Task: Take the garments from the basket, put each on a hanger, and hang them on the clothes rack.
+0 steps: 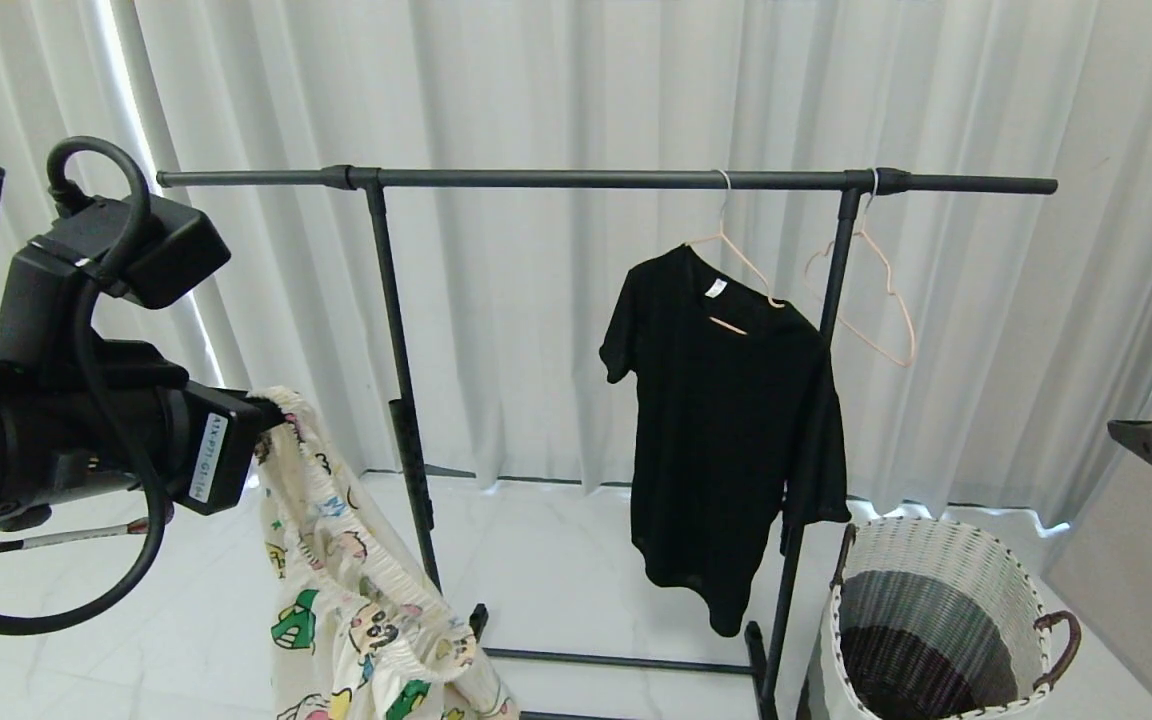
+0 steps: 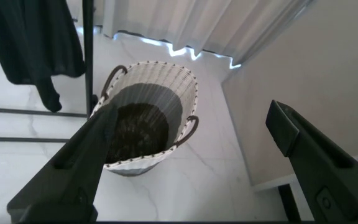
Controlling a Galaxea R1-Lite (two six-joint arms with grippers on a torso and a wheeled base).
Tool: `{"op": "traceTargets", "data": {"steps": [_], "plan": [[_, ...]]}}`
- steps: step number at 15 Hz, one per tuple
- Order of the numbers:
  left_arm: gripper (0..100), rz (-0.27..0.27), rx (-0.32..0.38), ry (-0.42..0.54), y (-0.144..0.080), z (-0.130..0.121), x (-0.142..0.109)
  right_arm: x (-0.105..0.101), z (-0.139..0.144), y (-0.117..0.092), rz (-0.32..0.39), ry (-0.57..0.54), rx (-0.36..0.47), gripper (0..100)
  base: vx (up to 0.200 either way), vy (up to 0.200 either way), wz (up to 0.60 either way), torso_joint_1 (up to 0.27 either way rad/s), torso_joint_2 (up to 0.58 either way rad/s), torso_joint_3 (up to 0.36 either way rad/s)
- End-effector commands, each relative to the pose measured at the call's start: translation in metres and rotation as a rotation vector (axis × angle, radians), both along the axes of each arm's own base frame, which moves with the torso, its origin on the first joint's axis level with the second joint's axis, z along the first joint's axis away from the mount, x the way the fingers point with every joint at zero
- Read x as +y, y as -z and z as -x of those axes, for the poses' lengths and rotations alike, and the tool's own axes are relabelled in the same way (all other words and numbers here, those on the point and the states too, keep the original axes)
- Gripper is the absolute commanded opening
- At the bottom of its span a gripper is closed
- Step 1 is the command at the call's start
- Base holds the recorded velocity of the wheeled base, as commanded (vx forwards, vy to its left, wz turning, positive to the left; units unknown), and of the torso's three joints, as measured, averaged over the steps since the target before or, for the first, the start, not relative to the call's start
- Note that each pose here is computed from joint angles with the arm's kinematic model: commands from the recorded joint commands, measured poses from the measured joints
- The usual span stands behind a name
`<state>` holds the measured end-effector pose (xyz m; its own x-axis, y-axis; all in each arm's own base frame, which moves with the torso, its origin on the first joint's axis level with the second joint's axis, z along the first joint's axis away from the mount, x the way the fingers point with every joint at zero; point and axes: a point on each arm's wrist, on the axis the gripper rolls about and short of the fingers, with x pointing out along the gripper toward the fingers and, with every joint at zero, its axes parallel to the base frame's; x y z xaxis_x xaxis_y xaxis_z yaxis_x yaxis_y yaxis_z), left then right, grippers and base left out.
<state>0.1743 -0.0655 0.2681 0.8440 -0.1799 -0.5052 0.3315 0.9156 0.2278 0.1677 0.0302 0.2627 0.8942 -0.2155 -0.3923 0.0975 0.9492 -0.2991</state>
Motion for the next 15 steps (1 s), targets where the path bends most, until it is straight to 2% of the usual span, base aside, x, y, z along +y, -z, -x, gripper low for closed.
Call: {"op": "traceTargets", "data": {"steps": [1,12,15], "plan": [[0,0.000,-0.001,0.000,-0.0002,-0.0001,-0.0002,0.0001,-0.0005,-0.0001,0.000,0.000,0.000,100,0.000,0.000,0.00,0.198,-0.48,-0.281],[0,0.001,-0.018,-0.020,-0.0022,0.0058,0.0045,-0.0003,-0.0009,0.0006,-0.028,0.016,-0.004,100,0.000,0.000,0.00,0.227,-0.51,-0.288],[0,0.001,-0.028,-0.026,-0.0040,0.0066,0.0055,-0.0003,-0.0011,0.0038,-0.072,-0.010,0.007,100,0.000,0.000,0.00,0.227,-0.50,-0.260]]}}
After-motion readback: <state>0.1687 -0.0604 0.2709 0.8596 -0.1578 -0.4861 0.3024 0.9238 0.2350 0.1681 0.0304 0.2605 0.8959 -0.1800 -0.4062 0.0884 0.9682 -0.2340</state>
